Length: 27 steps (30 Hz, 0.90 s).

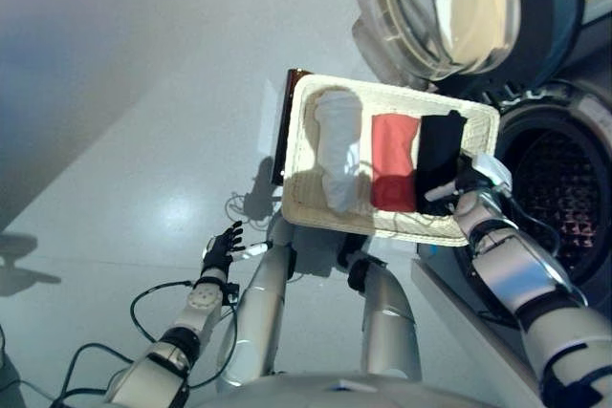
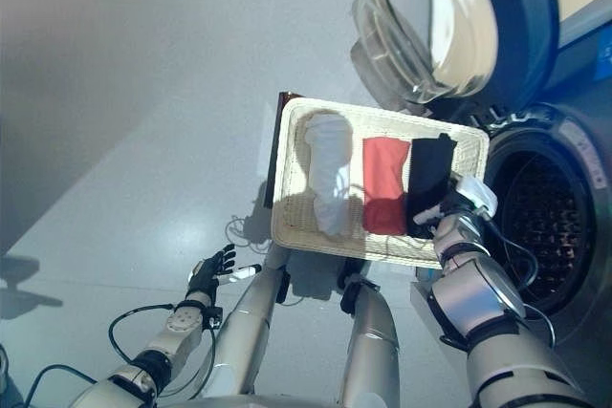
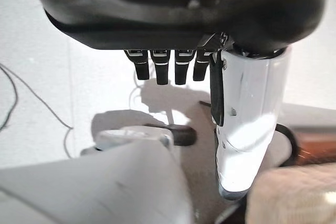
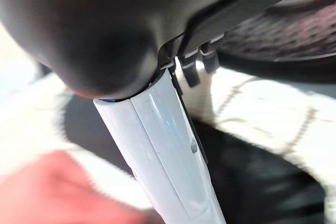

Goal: Pick up the clothes and place them into the washing machine

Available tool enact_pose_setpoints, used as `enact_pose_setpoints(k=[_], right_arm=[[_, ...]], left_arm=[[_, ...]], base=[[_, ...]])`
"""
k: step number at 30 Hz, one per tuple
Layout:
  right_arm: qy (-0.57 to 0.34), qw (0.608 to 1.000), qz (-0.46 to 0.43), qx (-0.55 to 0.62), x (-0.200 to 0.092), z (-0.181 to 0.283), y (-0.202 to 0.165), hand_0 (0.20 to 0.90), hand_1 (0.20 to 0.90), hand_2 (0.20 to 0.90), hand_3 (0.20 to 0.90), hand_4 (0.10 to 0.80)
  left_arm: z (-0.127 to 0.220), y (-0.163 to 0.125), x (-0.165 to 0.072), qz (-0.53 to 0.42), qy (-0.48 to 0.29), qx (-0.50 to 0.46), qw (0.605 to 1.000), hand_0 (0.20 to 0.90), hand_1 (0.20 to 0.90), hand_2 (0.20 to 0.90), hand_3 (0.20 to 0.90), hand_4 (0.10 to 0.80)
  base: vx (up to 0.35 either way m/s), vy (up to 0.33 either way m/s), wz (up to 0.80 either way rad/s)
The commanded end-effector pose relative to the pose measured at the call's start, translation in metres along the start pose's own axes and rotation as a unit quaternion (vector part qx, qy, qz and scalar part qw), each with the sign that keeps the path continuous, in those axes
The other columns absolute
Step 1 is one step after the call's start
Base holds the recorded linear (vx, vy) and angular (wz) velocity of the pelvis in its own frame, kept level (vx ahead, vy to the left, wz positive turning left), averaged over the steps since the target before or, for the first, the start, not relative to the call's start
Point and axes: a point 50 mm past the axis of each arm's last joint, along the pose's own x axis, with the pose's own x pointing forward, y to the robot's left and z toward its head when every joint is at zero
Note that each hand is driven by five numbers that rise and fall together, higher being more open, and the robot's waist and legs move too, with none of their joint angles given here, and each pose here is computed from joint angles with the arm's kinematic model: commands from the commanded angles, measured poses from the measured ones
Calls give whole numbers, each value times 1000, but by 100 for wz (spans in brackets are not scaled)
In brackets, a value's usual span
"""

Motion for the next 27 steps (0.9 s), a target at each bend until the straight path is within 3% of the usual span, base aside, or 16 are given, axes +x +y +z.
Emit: enact_pose_setpoints(k=[1,10,27], right_arm=[[-68,996,-53,27,7,38,-30,900,900,900,900,800],[-55,997,-50,26,7,35,-29,900,900,900,900,800],[-19,993,-119,-10,16,21,-76,900,900,900,900,800]], left_arm=[[-13,19,-4,32,18,9,999,900,900,900,900,800],[-18,21,-5,31,31,22,999,900,900,900,900,800],[-14,18,-7,25,12,13,1000,900,900,900,900,800]], base=[[-78,19,2],[-9,0,-1],[-5,20,-5]])
